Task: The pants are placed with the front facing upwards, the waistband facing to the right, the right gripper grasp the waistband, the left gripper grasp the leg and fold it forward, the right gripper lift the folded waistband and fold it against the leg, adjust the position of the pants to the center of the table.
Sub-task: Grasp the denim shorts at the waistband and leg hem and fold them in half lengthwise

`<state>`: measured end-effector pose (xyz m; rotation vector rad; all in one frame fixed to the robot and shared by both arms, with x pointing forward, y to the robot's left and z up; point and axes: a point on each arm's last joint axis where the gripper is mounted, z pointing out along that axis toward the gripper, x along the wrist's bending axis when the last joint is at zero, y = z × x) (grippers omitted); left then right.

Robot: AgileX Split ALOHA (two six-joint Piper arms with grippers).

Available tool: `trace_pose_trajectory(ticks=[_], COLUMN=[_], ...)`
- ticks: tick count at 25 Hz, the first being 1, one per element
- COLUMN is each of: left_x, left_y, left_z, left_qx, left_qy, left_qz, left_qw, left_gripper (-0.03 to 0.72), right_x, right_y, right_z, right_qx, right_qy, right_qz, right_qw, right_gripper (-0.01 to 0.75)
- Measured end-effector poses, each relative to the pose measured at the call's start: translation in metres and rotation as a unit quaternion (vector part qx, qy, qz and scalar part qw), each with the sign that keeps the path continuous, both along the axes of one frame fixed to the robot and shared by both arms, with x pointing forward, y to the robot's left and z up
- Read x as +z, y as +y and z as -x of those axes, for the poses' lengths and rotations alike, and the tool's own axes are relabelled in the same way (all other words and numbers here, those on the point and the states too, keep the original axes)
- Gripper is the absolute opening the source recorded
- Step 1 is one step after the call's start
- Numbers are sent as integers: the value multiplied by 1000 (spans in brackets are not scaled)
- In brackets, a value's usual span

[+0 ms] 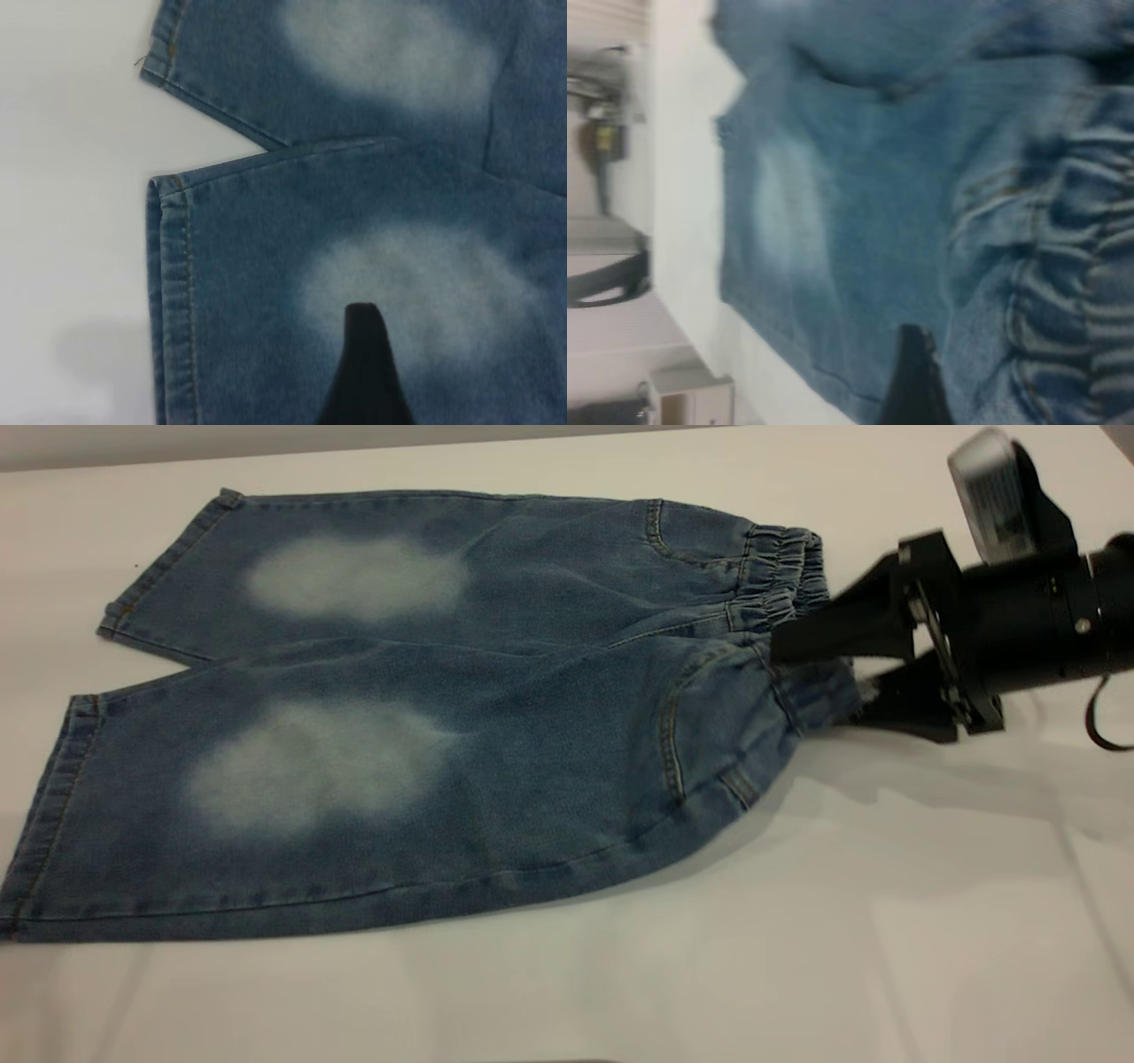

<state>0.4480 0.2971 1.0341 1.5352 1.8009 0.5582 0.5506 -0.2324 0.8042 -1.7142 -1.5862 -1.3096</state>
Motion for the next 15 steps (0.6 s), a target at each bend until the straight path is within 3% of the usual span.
trace_pose_trajectory(ticks=[3,7,8,15], left_x=[0,-2,-4,-54], left_y=[0,-1,-1,-1], left_z=[0,2,3,8], left_qx=[0,-8,-14,-30], left_qy=[0,16,27,153], left_qz=[0,-4,-8,-12], left_qw=[1000,1000,1000,988], left_gripper=[494,494,494,494], right_x=[-1,-3,-4,-1], right_y=[0,0,0,-1], right_z=[1,3,4,1], right_qx=[-1,5,5,12], right_qy=[10,32,37,47], right_qz=[2,8,10,14], right_qw=[1000,999,999,999], right_gripper=[367,94,59,40])
